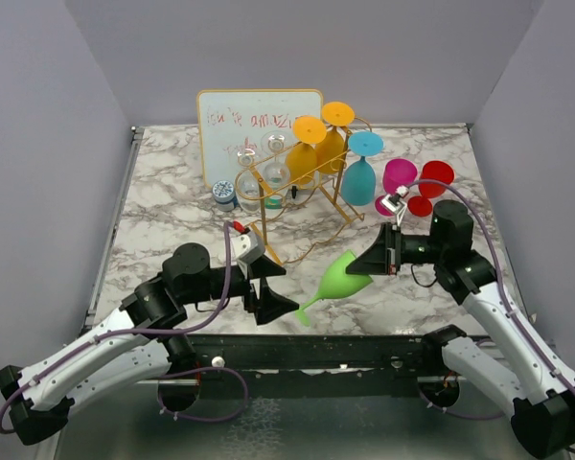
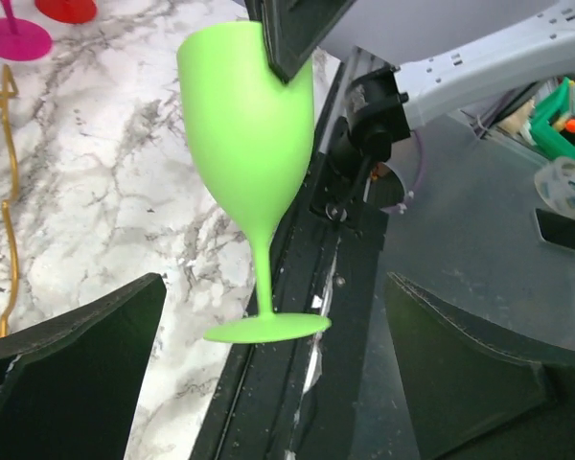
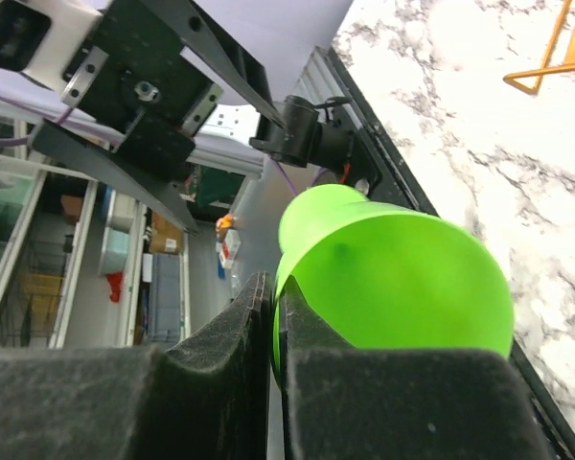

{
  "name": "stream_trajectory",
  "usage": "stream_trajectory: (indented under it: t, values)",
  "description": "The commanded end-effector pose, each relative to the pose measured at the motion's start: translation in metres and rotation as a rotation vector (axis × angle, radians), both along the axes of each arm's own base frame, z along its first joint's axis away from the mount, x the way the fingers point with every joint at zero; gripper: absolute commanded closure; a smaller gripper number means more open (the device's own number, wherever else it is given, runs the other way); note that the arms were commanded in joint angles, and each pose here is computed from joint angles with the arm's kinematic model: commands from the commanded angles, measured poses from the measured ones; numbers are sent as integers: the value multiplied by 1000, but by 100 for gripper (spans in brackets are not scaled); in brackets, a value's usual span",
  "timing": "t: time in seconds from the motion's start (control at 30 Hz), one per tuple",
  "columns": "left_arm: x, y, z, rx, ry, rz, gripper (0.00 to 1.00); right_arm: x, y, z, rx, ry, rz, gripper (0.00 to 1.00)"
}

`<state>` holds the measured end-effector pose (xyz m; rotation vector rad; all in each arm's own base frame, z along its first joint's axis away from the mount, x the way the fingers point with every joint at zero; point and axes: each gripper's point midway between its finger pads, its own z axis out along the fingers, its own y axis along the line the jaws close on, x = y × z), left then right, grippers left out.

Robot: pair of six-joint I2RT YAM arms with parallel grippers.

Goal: Take the wine glass off the wine glass rack
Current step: Place the wine glass at the center of the board.

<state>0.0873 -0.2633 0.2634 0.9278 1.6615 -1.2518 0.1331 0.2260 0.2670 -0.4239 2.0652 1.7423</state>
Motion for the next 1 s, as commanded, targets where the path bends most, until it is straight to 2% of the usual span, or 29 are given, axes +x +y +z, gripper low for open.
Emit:
stream_trajectory:
  t: [0.0,0.1,0.3,0.47,0.63,0.73,0.97]
  values:
    - [15,3,19,-46,-44,86,2,5,-1,1,-40,-24,-41,100]
    - [21,6,16,-34,-43,126,1,14,-6,-3,-107,-35,-102,100]
    - [34,14,10,-4,-35,217,1,44,-32,-18,-341,-55,-317,100]
    - [42,35,21,-12,-76,324,1,62,-60,-19,-494,-73,-491,99]
    - [51,71,26,-55,-150,478,1,76,-83,-17,-597,-95,-617,99]
    - [53,84,22,-65,-157,535,1,81,-86,-9,-617,-131,-623,100]
    - [55,79,-19,4,-108,530,1,103,-110,7,-717,-177,-759,100]
